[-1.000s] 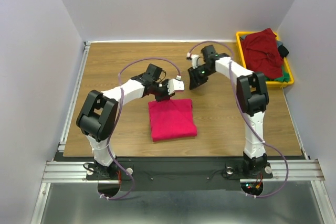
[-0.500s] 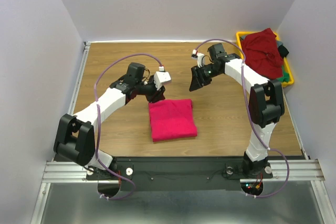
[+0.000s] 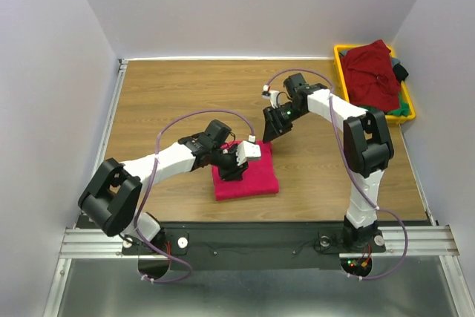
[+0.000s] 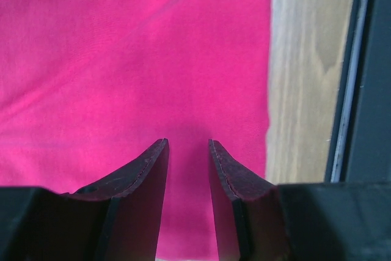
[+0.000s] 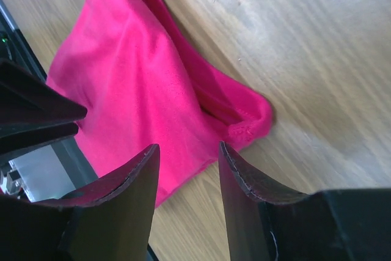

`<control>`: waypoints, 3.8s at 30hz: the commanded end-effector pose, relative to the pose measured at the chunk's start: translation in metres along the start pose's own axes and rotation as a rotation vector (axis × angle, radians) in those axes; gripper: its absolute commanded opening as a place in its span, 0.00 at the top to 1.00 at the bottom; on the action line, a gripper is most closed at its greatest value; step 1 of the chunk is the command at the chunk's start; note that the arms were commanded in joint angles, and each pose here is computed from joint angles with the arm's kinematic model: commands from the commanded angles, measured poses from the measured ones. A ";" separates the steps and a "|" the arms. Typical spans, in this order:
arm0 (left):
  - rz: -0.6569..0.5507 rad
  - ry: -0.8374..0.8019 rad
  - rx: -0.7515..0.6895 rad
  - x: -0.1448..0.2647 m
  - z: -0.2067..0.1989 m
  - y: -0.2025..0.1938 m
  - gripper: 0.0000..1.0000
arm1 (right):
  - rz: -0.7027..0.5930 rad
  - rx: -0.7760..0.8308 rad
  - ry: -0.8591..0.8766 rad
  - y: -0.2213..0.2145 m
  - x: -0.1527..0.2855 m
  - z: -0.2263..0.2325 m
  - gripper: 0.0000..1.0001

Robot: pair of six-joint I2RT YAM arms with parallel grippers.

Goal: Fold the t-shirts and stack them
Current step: Fold the tshirt

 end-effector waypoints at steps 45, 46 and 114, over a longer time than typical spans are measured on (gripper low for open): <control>0.084 0.019 -0.080 -0.012 0.009 -0.025 0.66 | -0.017 0.137 -0.230 0.025 0.012 -0.029 0.99; 0.087 0.021 -0.079 -0.012 0.009 -0.026 0.66 | 0.000 0.126 -0.226 0.020 0.006 -0.033 0.99; -0.506 -0.218 0.737 0.047 0.059 0.042 0.66 | -0.279 -0.219 0.334 0.008 0.004 0.074 0.63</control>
Point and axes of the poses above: each gripper's point midway between its finger pads, its own x axis back along the fingers, its own z axis along the line the jaws close on, y = z × x, the point moved 3 cm from there along x, back along the fingers
